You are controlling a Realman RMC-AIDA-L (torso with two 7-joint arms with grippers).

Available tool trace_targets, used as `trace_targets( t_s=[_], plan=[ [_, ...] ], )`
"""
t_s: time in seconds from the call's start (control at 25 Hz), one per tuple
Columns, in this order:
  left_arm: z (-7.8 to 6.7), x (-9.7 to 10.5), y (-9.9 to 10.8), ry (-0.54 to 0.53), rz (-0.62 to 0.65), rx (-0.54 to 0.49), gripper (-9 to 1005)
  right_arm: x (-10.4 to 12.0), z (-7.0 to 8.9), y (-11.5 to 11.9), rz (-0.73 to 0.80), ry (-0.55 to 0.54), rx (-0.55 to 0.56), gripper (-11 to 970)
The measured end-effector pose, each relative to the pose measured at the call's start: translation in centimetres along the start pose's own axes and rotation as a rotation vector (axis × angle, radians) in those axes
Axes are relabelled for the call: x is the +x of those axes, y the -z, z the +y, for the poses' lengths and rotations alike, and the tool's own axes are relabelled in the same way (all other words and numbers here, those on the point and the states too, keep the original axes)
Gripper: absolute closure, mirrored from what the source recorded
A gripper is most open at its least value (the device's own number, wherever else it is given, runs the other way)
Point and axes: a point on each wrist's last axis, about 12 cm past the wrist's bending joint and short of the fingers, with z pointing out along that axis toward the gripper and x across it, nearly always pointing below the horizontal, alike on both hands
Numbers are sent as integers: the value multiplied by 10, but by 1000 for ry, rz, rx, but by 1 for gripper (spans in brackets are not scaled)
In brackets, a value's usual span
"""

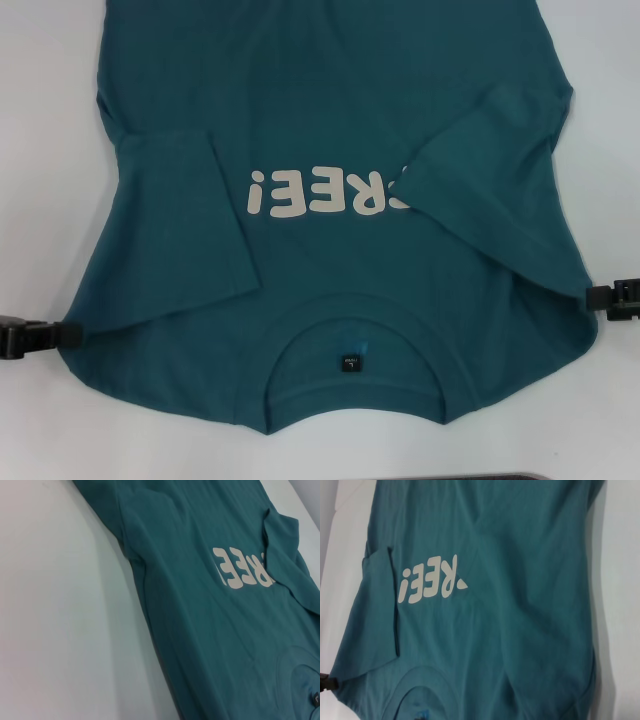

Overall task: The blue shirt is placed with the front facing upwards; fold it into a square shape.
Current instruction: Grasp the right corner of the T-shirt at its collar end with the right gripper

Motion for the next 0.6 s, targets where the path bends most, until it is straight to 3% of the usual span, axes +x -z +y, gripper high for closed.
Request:
trace_targets(
  t_s=[0.6],
  plan=[
    [0, -4, -1, -11, -2, -4, 994, -9, 4, -10, 10, 11, -2, 307]
  ],
)
